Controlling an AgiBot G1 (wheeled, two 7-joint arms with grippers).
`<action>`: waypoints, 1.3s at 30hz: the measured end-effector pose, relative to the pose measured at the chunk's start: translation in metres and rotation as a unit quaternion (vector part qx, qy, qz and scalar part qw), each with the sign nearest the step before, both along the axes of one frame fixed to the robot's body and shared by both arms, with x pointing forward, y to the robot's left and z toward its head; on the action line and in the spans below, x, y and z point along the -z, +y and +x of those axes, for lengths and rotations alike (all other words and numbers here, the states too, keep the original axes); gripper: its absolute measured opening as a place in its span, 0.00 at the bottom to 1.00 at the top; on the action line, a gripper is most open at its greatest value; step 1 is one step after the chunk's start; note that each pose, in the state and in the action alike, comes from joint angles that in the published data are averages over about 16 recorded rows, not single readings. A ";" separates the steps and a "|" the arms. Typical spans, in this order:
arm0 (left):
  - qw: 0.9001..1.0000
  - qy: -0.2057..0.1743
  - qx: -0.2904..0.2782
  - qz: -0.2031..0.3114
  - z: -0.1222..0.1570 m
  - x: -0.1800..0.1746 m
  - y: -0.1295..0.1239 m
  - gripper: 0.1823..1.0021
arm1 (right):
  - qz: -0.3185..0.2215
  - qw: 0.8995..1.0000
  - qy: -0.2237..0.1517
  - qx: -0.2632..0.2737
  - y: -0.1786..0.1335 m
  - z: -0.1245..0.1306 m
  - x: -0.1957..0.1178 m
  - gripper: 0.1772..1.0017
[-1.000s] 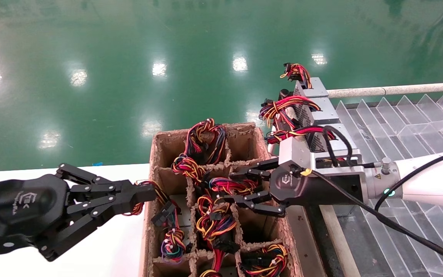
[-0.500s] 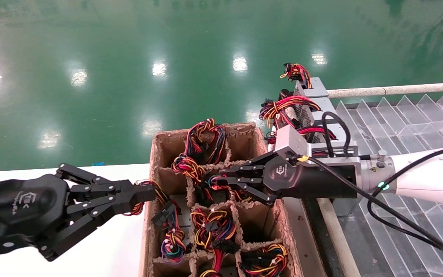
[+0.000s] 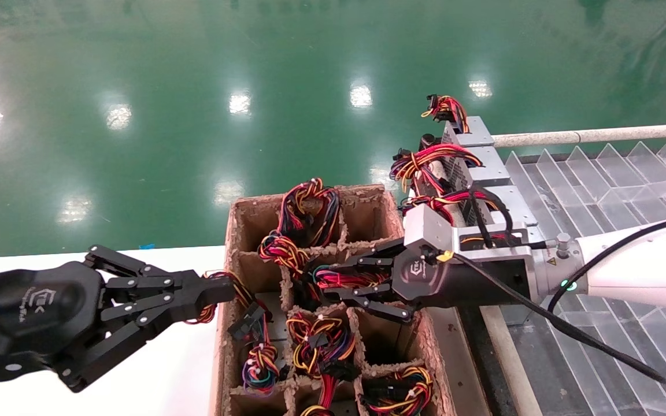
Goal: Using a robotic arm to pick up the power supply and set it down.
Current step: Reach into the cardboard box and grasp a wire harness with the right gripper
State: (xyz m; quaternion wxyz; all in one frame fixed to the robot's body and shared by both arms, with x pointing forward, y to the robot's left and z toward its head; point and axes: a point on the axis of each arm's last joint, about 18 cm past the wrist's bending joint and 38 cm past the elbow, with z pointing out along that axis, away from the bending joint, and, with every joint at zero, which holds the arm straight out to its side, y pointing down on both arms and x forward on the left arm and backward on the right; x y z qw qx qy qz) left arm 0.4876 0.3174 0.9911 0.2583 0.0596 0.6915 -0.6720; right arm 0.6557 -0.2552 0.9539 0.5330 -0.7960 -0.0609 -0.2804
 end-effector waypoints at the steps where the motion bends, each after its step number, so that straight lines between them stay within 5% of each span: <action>1: 1.000 0.000 0.000 0.000 0.000 0.000 0.000 0.01 | -0.002 1.000 -0.001 0.000 0.000 0.000 0.000 0.22; 17: 1.000 0.000 0.000 0.000 0.000 0.000 0.000 0.01 | -0.010 1.000 -0.021 0.003 -0.001 0.004 0.000 0.45; 25: 1.000 0.000 0.000 0.000 0.000 0.000 0.000 0.01 | -0.027 0.999 -0.040 0.004 -0.003 0.006 -0.002 0.40; 39: 1.000 0.000 0.000 0.000 0.000 0.000 0.000 0.01 | -0.039 0.997 -0.067 0.009 -0.012 0.006 -0.012 0.16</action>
